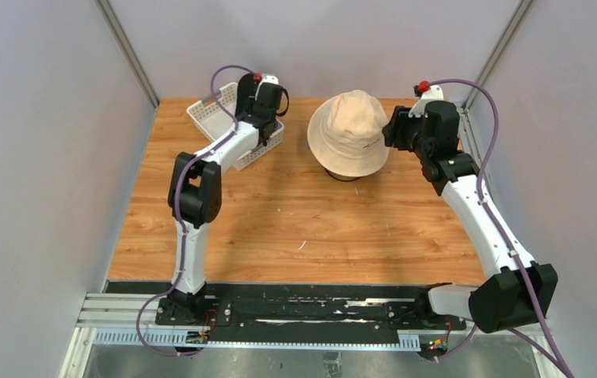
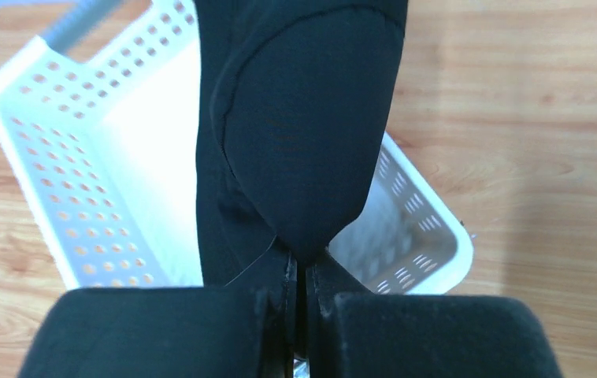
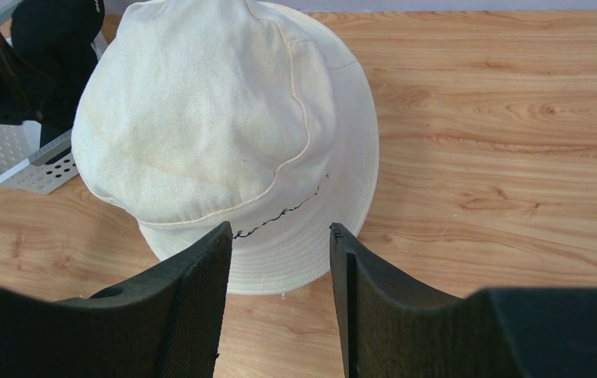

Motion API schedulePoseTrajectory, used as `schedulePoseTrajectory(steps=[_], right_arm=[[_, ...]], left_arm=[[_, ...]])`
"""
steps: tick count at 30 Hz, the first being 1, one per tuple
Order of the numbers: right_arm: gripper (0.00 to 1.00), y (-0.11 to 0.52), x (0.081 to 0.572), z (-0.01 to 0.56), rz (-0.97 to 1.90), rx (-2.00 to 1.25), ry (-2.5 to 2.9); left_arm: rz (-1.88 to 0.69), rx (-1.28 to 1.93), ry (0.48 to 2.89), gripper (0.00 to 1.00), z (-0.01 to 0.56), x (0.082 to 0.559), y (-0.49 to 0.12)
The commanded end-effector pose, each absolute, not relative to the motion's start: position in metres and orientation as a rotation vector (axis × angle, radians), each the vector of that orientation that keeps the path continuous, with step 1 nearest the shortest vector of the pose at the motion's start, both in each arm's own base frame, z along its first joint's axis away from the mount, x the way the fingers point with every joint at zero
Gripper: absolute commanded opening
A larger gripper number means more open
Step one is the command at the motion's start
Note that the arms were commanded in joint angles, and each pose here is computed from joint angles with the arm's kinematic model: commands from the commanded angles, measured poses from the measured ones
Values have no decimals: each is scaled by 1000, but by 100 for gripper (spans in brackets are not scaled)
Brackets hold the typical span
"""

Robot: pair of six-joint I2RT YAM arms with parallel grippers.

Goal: Stack the hats
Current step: Pick up the hat from the bin, then stack the hat on the hat.

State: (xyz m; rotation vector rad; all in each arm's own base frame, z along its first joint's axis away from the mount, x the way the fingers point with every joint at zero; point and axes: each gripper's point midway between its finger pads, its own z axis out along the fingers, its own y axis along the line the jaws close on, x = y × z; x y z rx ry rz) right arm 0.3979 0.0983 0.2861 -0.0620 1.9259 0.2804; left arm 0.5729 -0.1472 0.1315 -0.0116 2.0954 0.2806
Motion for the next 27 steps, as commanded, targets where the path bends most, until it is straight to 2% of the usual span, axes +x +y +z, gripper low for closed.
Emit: schedulePoseTrajectory(steps=[1,6,12,19,27], right_arm=[[49,105,391,301,317,-74,1874],[48,107,386,307,336,-75,1846],[48,119,379,318,425,-103,1786],[48,132,366,341,526,-149,1707],[49,157,339,376,713,-246,1602]], left_arm=[[226,-46,1870,0,263,564,-144],[128,-23,1757,0,355,536,-142],[-156,20,1627,0,440,483,-159],[-381,66,1563,0,478,443,-177],[-501,113,1561,0,476,430,-194]])
